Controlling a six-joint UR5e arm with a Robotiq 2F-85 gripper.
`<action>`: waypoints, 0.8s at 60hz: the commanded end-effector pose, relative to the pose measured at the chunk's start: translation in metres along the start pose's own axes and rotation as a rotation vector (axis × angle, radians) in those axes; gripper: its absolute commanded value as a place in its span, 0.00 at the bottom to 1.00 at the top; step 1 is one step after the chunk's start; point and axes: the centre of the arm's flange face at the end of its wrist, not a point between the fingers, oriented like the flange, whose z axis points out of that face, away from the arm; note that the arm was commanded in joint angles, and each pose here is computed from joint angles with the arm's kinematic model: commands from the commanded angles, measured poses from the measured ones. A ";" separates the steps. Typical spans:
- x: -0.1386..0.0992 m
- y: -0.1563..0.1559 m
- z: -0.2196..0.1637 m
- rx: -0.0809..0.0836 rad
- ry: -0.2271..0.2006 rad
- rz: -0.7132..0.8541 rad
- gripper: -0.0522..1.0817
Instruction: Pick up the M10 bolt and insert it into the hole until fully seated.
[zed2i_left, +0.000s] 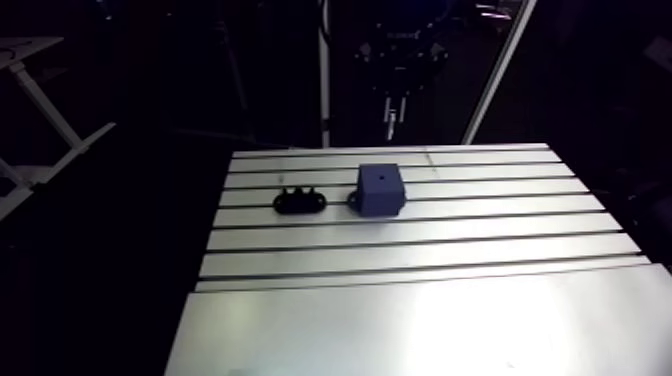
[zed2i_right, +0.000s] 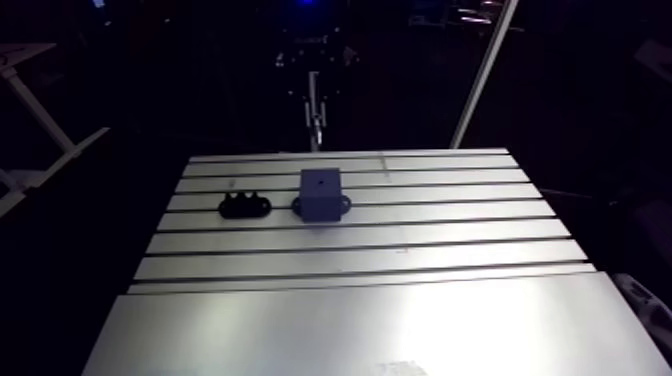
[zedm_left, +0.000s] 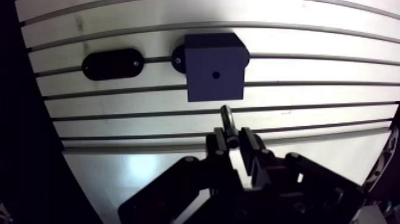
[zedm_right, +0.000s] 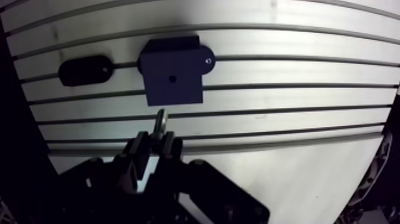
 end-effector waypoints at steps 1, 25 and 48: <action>0.001 0.001 0.011 -0.002 0.005 0.000 1.00; 0.002 0.000 0.028 -0.001 -0.024 0.001 1.00; 0.010 0.000 0.041 0.000 -0.047 0.002 1.00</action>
